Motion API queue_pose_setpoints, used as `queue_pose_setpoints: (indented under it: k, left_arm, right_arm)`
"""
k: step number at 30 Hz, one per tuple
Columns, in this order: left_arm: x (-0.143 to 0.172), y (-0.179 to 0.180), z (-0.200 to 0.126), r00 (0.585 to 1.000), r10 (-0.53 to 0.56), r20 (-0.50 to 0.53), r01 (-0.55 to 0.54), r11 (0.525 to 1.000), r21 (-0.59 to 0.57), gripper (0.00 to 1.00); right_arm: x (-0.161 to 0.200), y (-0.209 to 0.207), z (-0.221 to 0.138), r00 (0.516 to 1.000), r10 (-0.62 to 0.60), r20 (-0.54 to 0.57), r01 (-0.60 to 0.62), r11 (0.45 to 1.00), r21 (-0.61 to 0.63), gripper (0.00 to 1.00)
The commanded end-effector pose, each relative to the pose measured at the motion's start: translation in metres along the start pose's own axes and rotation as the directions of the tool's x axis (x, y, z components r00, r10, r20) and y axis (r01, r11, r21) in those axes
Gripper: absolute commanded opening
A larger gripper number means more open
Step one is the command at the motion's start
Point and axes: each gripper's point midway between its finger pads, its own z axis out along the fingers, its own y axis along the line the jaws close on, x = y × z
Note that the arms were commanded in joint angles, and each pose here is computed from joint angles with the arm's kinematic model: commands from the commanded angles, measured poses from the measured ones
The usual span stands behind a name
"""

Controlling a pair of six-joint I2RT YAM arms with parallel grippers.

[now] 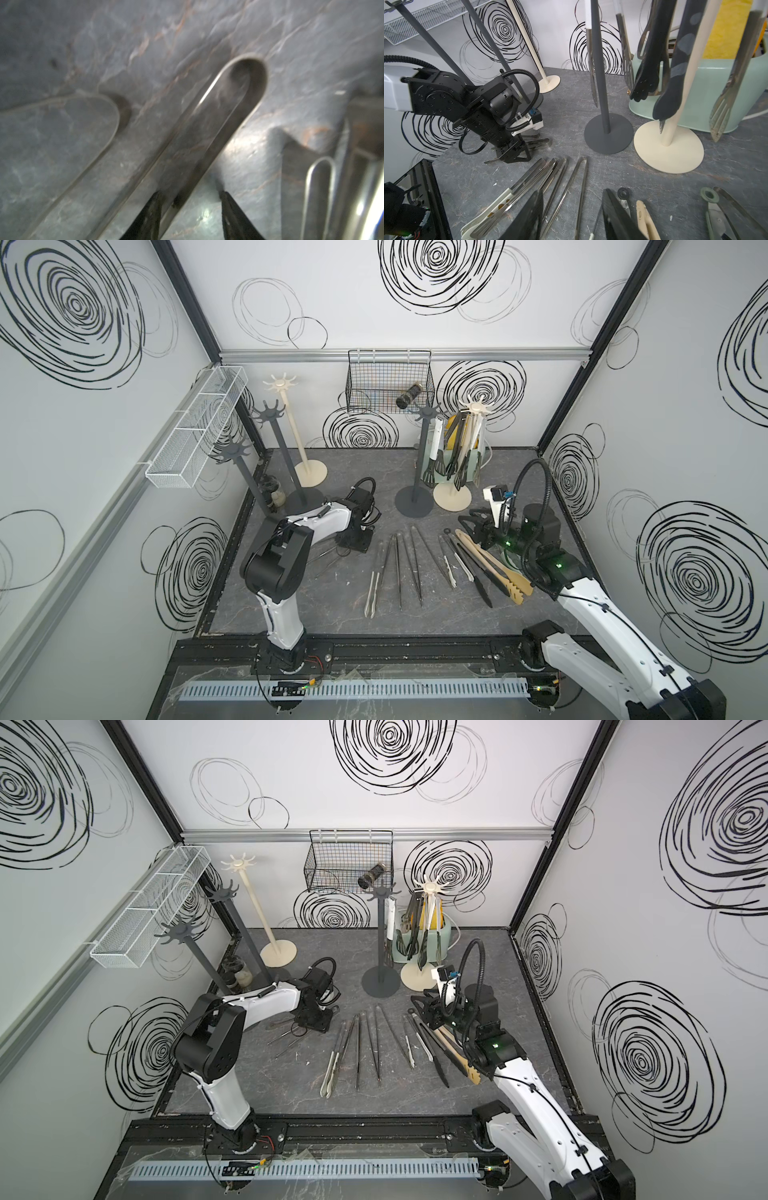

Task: Hang food tongs on kitchen utensil racks
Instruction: Pick up the food tongs from the center of the board.

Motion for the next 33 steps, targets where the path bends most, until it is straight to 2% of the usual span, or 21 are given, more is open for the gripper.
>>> queue_pose_setpoints:
  k: [1, 13, 19, 23, 24, 28, 31, 33]
  left_arm:
    - [0.025, 0.019, 0.004, 0.998, -0.038, -0.059, 0.036, 0.999, -0.039, 0.48]
    - [0.026, 0.012, 0.020, 0.998, -0.022, -0.066, 0.023, 1.000, 0.015, 0.22]
    - [0.015, -0.006, 0.017, 0.999, 0.026, -0.035, -0.024, 0.998, 0.064, 0.14]
    - [0.006, -0.023, 0.010, 0.997, 0.076, -0.004, -0.075, 0.993, 0.088, 0.05]
    - [0.003, -0.026, 0.006, 0.997, 0.082, 0.009, -0.083, 0.992, 0.092, 0.00]
    - [-0.015, -0.034, -0.016, 0.992, 0.071, 0.102, -0.081, 0.992, 0.097, 0.00]
    - [-0.036, -0.035, -0.048, 0.974, 0.047, 0.221, -0.067, 0.994, 0.083, 0.00]
    - [-0.053, -0.039, -0.077, 0.946, 0.036, 0.323, -0.068, 0.994, 0.088, 0.00]
  right_arm:
    - [-0.002, 0.005, -0.002, 1.000, 0.010, 0.007, -0.010, 1.000, -0.023, 0.49]
    - [-0.005, 0.001, -0.004, 1.000, 0.007, 0.004, -0.007, 1.000, 0.008, 0.48]
    - [-0.009, -0.001, -0.005, 1.000, 0.002, 0.008, -0.002, 1.000, 0.026, 0.48]
    - [-0.012, -0.002, -0.006, 1.000, -0.003, 0.008, 0.002, 0.999, 0.037, 0.48]
    - [-0.012, -0.003, -0.006, 1.000, -0.005, 0.007, 0.004, 0.999, 0.040, 0.48]
    - [-0.015, -0.005, -0.008, 1.000, -0.014, 0.007, 0.014, 0.998, 0.058, 0.48]
    - [-0.017, -0.008, -0.009, 1.000, -0.021, 0.010, 0.020, 0.997, 0.078, 0.48]
    - [-0.019, -0.011, -0.009, 0.999, -0.031, 0.011, 0.030, 0.995, 0.090, 0.48]
